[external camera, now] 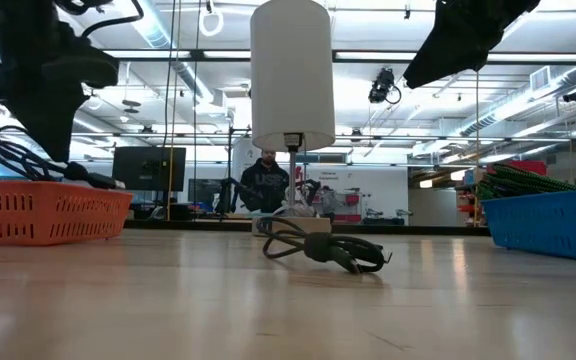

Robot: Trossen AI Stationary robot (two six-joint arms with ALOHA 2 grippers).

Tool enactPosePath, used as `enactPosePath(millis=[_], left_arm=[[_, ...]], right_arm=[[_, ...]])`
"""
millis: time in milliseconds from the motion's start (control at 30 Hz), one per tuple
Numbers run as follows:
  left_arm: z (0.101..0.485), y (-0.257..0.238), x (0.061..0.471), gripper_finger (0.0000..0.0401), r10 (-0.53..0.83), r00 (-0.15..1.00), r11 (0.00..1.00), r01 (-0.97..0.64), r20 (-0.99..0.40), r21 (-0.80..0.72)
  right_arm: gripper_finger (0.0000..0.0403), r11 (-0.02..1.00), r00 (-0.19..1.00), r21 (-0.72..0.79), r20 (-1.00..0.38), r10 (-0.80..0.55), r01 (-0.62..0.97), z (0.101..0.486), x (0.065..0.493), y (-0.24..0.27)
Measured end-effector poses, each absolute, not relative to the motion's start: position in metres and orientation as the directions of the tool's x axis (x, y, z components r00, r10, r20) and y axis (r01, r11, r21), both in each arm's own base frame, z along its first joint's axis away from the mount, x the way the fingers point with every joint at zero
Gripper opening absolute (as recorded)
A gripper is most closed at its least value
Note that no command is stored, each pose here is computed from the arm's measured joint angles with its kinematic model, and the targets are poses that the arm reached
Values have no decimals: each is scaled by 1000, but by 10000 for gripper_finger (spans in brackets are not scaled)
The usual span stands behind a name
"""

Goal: Pick & Place USB Port
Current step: Put the black charger cable into the orange bin

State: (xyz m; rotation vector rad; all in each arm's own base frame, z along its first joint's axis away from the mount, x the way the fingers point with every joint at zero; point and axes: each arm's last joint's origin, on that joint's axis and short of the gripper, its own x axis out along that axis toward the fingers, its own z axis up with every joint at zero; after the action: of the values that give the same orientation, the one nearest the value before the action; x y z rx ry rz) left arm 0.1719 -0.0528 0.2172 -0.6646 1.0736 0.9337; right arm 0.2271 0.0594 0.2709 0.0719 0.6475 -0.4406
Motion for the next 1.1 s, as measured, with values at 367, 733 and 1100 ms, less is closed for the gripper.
enactPosePath(millis=[367,733,1100], left_arm=[[217,-59,170,76,301,196,502,-865,-933,-20],[222,-62,189,107,332,396,739,-674,-856,-25],[255,-81,234,108,78,814,997,-66,-575,43]], right_arm=[[141,905,709,-70,-598,-374,419,271,227,59],[141,894,706,-78,-585,-400,442,271,227,59],[141,885,711,-45,-577,-402,464,272,228,59]])
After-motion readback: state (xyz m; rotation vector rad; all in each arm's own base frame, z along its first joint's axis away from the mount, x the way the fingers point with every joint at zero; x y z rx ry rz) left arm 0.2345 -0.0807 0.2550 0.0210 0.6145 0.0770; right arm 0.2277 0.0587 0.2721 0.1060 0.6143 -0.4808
